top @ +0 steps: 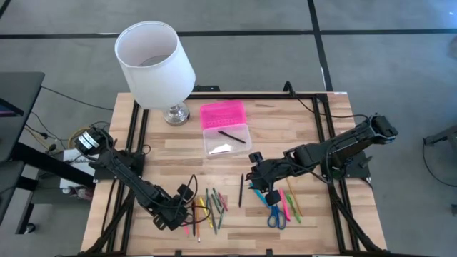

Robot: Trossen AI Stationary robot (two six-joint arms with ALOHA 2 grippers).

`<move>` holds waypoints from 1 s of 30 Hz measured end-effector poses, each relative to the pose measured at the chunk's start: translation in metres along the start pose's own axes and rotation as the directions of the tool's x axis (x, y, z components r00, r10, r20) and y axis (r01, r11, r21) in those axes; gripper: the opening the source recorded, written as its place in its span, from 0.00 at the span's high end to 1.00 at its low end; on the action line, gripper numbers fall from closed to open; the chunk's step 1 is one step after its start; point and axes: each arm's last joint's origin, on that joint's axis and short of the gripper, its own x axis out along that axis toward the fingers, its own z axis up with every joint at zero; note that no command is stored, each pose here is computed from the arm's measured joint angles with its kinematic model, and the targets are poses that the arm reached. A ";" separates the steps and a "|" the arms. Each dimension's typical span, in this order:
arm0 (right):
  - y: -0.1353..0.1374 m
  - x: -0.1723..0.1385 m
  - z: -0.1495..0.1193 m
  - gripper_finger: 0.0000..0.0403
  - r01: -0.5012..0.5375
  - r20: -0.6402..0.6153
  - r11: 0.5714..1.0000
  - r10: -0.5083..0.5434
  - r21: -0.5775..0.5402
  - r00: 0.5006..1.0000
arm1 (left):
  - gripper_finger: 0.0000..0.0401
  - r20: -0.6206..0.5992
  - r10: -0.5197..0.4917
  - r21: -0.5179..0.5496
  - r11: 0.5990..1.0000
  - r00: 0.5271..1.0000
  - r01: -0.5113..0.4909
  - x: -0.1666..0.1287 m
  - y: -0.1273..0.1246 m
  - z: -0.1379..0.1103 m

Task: Pick & place school supplies into a supply box
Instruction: Put the pink pencil into the pink supply box

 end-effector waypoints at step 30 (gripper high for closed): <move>0.000 0.001 -0.002 0.69 -0.004 -0.009 1.000 0.004 0.018 1.000 | 0.79 -0.044 -0.004 -0.021 1.000 0.999 0.003 -0.005 0.003 0.004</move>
